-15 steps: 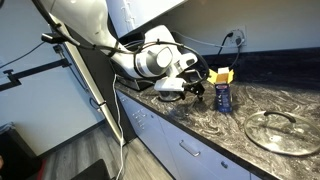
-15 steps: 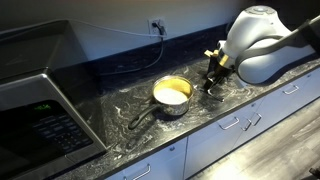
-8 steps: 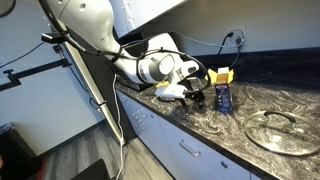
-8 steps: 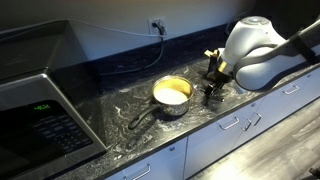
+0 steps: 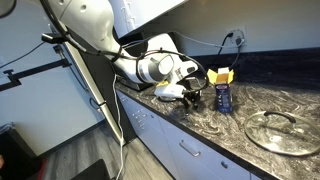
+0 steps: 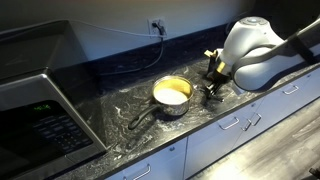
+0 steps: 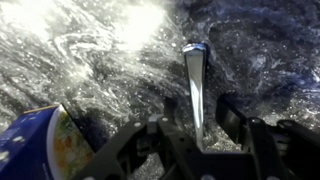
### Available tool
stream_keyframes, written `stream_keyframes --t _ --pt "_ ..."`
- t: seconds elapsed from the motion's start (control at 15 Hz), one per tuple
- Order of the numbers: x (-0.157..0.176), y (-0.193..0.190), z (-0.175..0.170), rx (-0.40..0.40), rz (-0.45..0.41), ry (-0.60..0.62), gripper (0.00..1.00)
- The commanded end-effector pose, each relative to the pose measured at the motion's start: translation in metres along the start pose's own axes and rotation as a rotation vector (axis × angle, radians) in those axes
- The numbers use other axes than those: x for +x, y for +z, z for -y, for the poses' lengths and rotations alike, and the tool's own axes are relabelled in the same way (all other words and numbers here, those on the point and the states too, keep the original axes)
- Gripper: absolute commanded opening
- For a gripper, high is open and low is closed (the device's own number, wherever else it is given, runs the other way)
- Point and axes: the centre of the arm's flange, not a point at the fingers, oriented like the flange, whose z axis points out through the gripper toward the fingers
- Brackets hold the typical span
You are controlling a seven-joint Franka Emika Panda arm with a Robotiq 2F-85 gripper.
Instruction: Use the silver fork to stir the contents in the silver pot
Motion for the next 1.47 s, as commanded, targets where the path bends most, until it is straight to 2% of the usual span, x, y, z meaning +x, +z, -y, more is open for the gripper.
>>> stream_keyframes --t 0.0,0.13,0.2,0.47,0.8,1.13,1.27,1.4 --pt "0.002 0.000 -0.006 0.008 0.016 0.004 0.16" --pt "0.003 0.001 -0.006 0.009 0.017 0.007 0.03" --pt "0.003 0.001 -0.005 0.011 0.018 0.007 0.00" --pt "-0.001 -0.019 -0.004 -0.019 0.030 0.008 0.03" --pt "-0.009 -0.084 -0.017 -0.122 0.051 -0.069 0.03" --pt "-0.007 -0.151 -0.017 -0.162 0.076 -0.157 0.03" --pt "-0.008 -0.169 -0.006 -0.168 0.131 -0.202 0.03" --pt "-0.011 -0.183 0.009 -0.099 0.199 -0.219 0.03"
